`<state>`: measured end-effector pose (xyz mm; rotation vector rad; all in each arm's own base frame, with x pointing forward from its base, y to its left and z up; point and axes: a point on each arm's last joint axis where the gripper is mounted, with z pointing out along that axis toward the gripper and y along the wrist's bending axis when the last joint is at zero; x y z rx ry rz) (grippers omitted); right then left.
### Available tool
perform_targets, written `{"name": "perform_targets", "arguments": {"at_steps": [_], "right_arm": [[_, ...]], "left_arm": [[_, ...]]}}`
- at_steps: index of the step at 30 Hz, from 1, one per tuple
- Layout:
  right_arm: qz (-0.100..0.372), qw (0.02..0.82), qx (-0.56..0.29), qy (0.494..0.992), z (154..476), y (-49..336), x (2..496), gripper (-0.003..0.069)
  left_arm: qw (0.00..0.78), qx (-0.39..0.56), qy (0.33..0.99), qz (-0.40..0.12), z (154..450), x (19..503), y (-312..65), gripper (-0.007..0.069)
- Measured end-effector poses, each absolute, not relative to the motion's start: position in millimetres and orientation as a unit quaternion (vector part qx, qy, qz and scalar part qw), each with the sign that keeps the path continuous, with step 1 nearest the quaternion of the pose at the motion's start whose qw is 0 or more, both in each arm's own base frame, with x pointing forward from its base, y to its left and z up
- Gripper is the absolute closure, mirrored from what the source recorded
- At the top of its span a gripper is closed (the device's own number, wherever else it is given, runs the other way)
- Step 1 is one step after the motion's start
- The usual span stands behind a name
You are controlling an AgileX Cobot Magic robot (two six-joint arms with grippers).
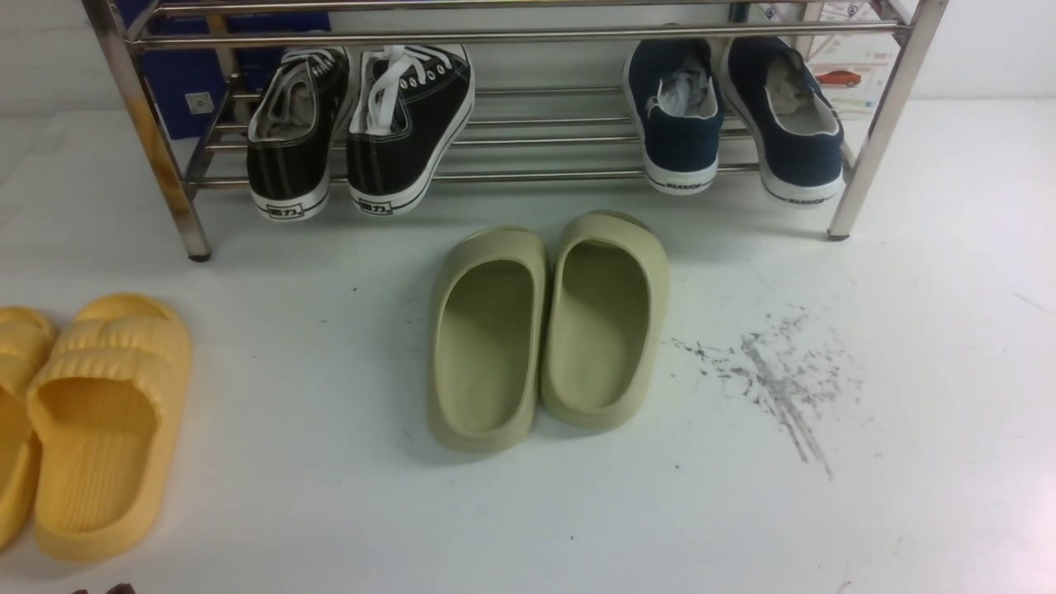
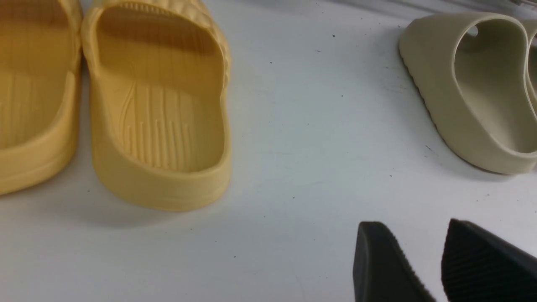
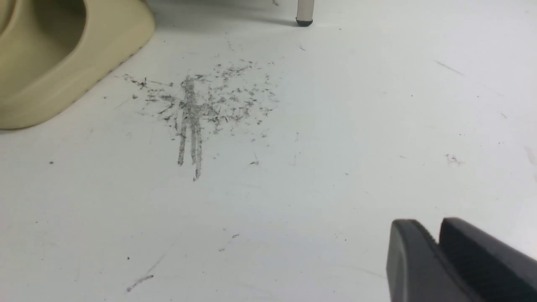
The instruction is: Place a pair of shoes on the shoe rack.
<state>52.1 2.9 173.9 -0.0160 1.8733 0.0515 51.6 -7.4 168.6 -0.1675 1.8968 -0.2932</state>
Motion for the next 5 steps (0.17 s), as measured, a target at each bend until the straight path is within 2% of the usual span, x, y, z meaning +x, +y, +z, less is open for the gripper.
{"name": "perform_targets", "arguments": {"at_steps": [5], "right_arm": [[0.022, 0.592, -0.007, 0.805, 173.9, 2.9, 52.1, 0.0515]], "left_arm": [[0.571, -0.071, 0.808, -0.125, 168.6, 51.6, -7.4, 0.0387]]}}
